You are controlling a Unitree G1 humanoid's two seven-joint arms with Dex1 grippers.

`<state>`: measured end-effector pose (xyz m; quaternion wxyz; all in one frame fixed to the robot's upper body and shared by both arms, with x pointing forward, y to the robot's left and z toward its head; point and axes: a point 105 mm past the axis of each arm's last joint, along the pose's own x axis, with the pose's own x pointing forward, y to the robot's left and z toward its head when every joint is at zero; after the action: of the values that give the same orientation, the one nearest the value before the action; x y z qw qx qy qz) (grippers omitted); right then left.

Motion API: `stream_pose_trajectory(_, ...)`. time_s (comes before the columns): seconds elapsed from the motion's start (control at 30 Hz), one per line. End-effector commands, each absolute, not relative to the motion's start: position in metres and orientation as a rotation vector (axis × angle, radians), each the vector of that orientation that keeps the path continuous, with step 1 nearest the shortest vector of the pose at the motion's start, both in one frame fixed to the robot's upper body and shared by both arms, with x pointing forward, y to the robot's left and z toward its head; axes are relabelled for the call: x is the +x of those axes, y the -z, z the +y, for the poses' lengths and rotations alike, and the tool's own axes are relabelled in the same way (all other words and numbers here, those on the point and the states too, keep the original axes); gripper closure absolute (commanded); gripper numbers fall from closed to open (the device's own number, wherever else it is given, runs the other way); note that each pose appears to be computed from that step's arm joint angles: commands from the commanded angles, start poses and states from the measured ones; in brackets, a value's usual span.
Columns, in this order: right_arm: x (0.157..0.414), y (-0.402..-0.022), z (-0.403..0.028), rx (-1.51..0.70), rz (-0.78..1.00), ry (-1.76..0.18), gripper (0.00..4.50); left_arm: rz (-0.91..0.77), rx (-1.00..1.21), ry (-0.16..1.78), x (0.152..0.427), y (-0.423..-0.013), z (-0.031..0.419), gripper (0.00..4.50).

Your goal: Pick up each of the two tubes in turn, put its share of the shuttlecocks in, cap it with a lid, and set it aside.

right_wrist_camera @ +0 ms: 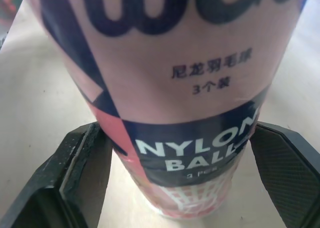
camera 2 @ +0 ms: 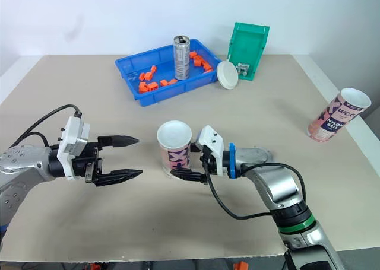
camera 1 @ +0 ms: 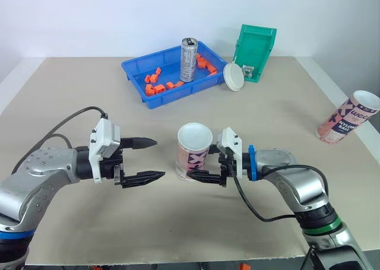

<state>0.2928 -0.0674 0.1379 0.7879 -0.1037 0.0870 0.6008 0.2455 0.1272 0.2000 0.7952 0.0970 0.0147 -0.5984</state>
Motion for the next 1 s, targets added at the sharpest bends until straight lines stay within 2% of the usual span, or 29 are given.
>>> stream_pose_trajectory(0.03,0.295,-0.152,-0.061,-0.229,0.122,-1.315,0.00,-0.014,0.258,1.283,0.242,-0.215,0.127,0.08)
stream_pose_trajectory(0.27,0.297,-0.150,-0.058,-0.213,0.122,-1.319,0.00,-0.017,0.260,1.283,0.246,-0.216,0.124,0.08)
stream_pose_trajectory(0.3,0.297,-0.150,-0.059,-0.213,0.123,-1.319,0.24,-0.018,0.259,1.285,0.247,-0.216,0.124,0.02)
stream_pose_trajectory(0.63,0.297,-0.163,-0.077,-0.182,0.110,-1.285,0.24,-0.058,0.228,1.340,0.256,-0.220,0.109,0.02)
stream_pose_trajectory(0.83,0.290,-0.148,-0.074,-0.198,0.151,-1.295,0.24,-0.047,0.235,1.345,0.259,-0.217,0.109,0.02)
stream_pose_trajectory(0.93,0.290,-0.145,-0.074,-0.207,0.161,-1.298,1.05,-0.034,0.251,1.339,0.259,-0.214,0.112,0.00)
stream_pose_trajectory(1.0,0.291,-0.144,-0.075,-0.210,0.165,-1.295,1.85,-0.032,0.255,1.339,0.259,-0.214,0.112,0.00)
